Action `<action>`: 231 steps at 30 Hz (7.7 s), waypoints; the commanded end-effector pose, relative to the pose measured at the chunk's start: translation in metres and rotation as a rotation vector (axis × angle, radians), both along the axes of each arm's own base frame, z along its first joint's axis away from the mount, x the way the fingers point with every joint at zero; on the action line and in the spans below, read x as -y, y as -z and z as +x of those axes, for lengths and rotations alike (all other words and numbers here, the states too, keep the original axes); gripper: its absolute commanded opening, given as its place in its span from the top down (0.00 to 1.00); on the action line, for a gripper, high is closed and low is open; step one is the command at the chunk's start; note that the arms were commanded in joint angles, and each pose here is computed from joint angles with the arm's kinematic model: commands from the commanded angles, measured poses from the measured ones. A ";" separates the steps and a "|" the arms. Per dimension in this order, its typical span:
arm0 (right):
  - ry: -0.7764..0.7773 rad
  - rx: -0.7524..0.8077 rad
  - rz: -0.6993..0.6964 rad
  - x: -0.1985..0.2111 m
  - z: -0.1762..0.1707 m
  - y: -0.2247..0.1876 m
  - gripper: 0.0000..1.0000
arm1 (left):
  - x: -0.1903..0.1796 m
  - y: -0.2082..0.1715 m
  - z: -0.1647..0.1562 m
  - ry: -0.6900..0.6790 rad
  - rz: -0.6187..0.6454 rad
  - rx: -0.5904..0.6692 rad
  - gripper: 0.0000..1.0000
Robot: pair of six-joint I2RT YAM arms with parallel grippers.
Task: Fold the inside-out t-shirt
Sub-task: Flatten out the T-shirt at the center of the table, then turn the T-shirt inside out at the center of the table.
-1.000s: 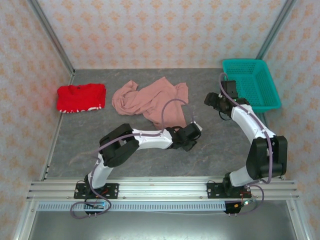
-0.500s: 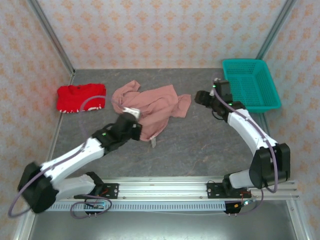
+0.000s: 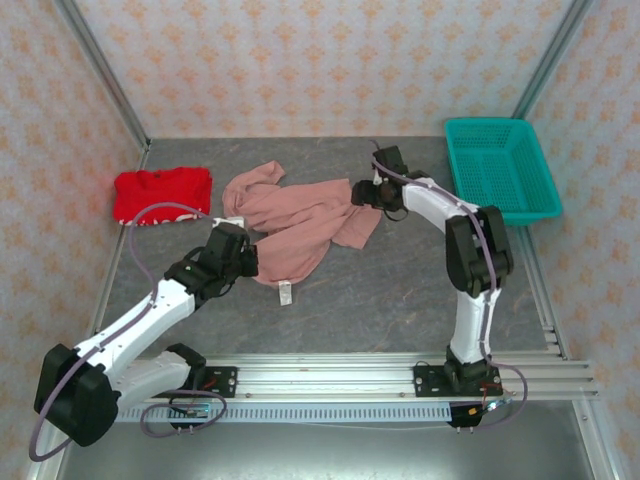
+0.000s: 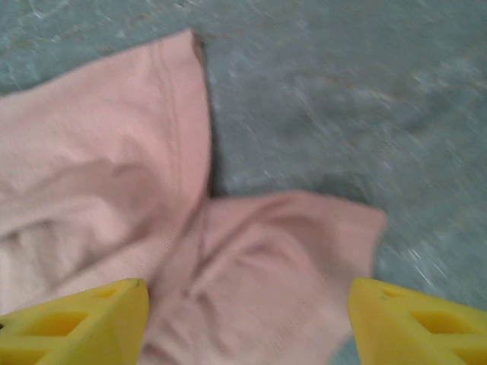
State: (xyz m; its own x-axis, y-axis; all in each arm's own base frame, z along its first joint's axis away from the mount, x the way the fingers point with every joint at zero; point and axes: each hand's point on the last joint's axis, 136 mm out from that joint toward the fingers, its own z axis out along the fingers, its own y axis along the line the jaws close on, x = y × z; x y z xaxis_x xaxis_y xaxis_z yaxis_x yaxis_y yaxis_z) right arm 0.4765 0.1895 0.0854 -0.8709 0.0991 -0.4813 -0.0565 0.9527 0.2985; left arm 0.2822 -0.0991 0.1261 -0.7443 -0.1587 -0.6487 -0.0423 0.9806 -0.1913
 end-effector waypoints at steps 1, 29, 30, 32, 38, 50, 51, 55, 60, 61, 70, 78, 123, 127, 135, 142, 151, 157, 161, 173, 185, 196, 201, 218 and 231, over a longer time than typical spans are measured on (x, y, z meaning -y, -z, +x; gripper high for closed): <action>-0.024 0.014 0.002 -0.017 0.025 -0.001 0.31 | -0.005 0.011 -0.004 -0.026 0.005 -0.029 1.00; -0.079 0.092 -0.011 -0.054 0.097 -0.050 1.00 | -0.025 -0.045 0.016 -0.152 0.016 0.145 1.00; -0.064 0.132 0.018 -0.046 0.094 -0.074 1.00 | -0.031 -0.055 0.018 -0.179 0.020 0.170 1.00; -0.008 0.237 0.114 -0.028 0.086 -0.129 1.00 | -0.041 -0.078 0.022 -0.226 0.012 0.234 1.00; 0.191 0.634 0.398 0.037 0.020 -0.305 1.00 | -0.068 -0.194 0.031 -0.350 -0.086 0.536 1.00; 0.202 1.016 0.355 0.092 -0.175 -0.472 1.00 | -0.088 -0.397 -0.005 -0.283 0.041 0.843 1.00; 0.210 1.017 0.359 0.095 -0.181 -0.470 1.00 | -0.087 -0.393 -0.002 -0.276 0.065 0.818 1.00; 0.270 0.958 0.291 0.098 -0.156 -0.442 1.00 | -0.073 -0.356 0.040 -0.243 0.128 0.685 1.00; 0.416 1.020 0.152 0.118 -0.096 -0.447 1.00 | -0.074 -0.362 0.094 -0.259 0.121 0.686 1.00; 0.445 1.044 0.146 0.124 -0.085 -0.455 1.00 | -0.076 -0.372 0.103 -0.265 0.113 0.708 1.00; 0.440 1.320 0.232 0.125 -0.038 -0.588 1.00 | -0.095 -0.537 0.144 -0.291 0.005 1.114 1.00; 0.318 1.367 0.280 0.115 -0.081 -0.618 1.00 | -0.075 -0.567 0.101 -0.121 -0.020 1.175 1.00; 0.422 0.068 -0.193 0.176 -0.161 -0.064 0.35 | 0.288 0.114 -0.032 1.145 0.464 -0.136 0.53; 0.416 0.050 -0.184 0.174 -0.165 -0.058 0.35 | 0.288 0.120 -0.028 1.151 0.454 -0.165 0.75; 0.379 -0.001 -0.128 0.162 -0.173 -0.046 0.35 | 0.297 0.102 -0.029 1.182 0.156 -0.271 0.91; 0.355 -0.002 -0.088 0.154 -0.182 -0.045 0.36 | 0.291 0.100 -0.027 1.188 0.066 -0.337 0.81; 0.345 -0.005 -0.087 0.153 -0.180 -0.044 0.36 | 0.283 0.102 -0.029 1.201 0.035 -0.383 0.67; 0.339 -0.010 -0.088 0.151 -0.180 -0.042 0.36 | 0.276 0.103 -0.023 1.186 0.016 -0.390 0.67; 0.336 -0.011 -0.088 0.150 -0.179 -0.042 0.36 | 0.275 0.108 -0.021 1.180 0.015 -0.404 0.77; -0.052 0.187 0.371 0.046 -0.224 -0.075 0.35 | 0.275 0.006 0.027 0.895 -0.287 -0.176 1.00; -0.318 0.629 0.118 -0.049 -0.216 -0.041 0.54 | 0.242 -0.076 0.053 0.732 -0.402 -0.200 1.00; -0.253 0.746 -0.109 -0.074 -0.152 0.015 0.71 | 0.218 -0.144 0.051 0.738 -0.340 -0.100 1.00; -0.257 0.731 -0.205 -0.077 -0.134 0.022 0.72 | 0.216 -0.166 0.043 0.758 -0.379 -0.066 1.00; -0.346 0.611 0.085 -0.079 -0.081 -0.004 0.67 | 0.190 -0.190 0.017 0.818 -0.283 0.074 1.00; -0.236 0.659 -0.210 -0.100 -0.073 0.009 0.58 | 0.229 -0.264 0.007 0.775 -0.372 0.192 1.00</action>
